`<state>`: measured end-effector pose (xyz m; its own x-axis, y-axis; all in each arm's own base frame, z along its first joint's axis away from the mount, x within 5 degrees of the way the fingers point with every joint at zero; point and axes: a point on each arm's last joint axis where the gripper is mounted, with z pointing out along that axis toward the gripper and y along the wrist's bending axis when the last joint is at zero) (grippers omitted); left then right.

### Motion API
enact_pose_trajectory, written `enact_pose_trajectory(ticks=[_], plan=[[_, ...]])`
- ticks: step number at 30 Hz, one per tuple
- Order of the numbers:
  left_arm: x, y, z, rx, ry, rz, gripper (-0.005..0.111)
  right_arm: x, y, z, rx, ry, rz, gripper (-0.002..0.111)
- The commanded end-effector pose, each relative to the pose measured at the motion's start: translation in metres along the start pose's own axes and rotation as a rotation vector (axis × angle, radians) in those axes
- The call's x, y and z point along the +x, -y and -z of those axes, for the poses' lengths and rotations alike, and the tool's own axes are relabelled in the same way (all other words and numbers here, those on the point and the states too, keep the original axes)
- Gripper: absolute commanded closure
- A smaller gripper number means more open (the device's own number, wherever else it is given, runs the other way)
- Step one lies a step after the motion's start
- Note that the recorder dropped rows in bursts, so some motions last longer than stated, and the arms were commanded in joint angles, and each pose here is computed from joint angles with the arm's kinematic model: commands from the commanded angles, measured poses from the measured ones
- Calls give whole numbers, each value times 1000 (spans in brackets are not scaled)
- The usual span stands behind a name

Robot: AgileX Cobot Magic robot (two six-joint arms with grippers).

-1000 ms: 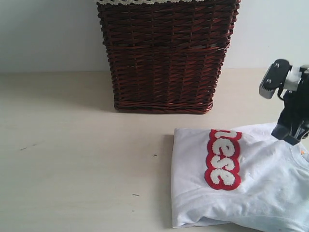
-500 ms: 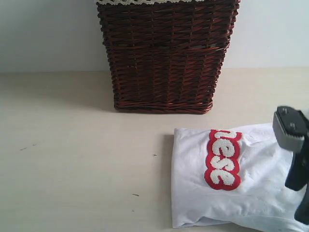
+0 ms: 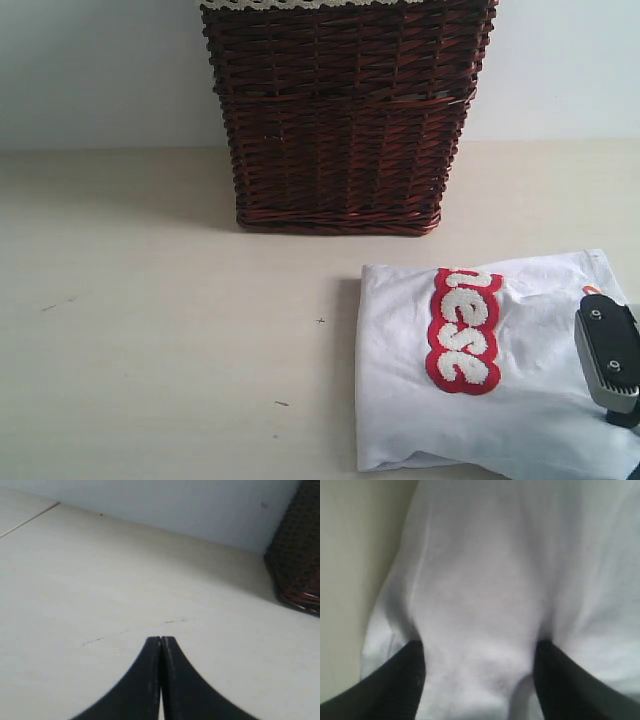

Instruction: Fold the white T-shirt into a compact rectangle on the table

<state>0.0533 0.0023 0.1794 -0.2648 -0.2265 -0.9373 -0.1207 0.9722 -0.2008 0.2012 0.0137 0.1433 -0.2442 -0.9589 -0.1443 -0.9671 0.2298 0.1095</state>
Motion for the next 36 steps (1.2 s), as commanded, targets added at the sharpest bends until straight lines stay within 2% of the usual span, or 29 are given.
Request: enact_pose_trajectory(ticks=[1, 3, 6, 7, 11, 13, 17, 20, 25, 27, 30, 34, 36], plan=[[-1, 0, 1, 3, 16, 9, 107, 3, 1, 0, 27, -15, 23, 75], [-1, 0, 1, 3, 16, 9, 107, 3, 2, 0, 36, -15, 6, 90], [-1, 0, 1, 3, 16, 9, 107, 1, 8, 3, 81, -10, -45, 106], [-1, 0, 1, 3, 16, 9, 107, 1, 10, 4, 103, -5, -57, 108], [-1, 0, 1, 3, 16, 9, 107, -1, 24, 11, 266, 27, -138, 108], [-1, 0, 1, 3, 16, 9, 107, -1, 25, 9, 257, 24, -136, 108], [-1, 0, 1, 3, 16, 9, 107, 1, 18, 0, 138, -1, -121, 108], [-1, 0, 1, 3, 16, 9, 107, 1, 13, -1, 78, -12, -120, 97], [-1, 0, 1, 3, 16, 9, 107, 2, 7, 0, 19, -18, -123, 59], [-1, 0, 1, 3, 16, 9, 107, 1, 5, 5, 31, -13, -121, 50], [-1, 0, 1, 3, 16, 9, 107, -2, 1, 29, 155, 22, -99, 47], [-1, 0, 1, 3, 16, 9, 107, -10, 0, 81, 477, 98, -13, 47], [-1, 0, 1, 3, 16, 9, 107, -14, 8, 92, 593, 157, -44, 47]])
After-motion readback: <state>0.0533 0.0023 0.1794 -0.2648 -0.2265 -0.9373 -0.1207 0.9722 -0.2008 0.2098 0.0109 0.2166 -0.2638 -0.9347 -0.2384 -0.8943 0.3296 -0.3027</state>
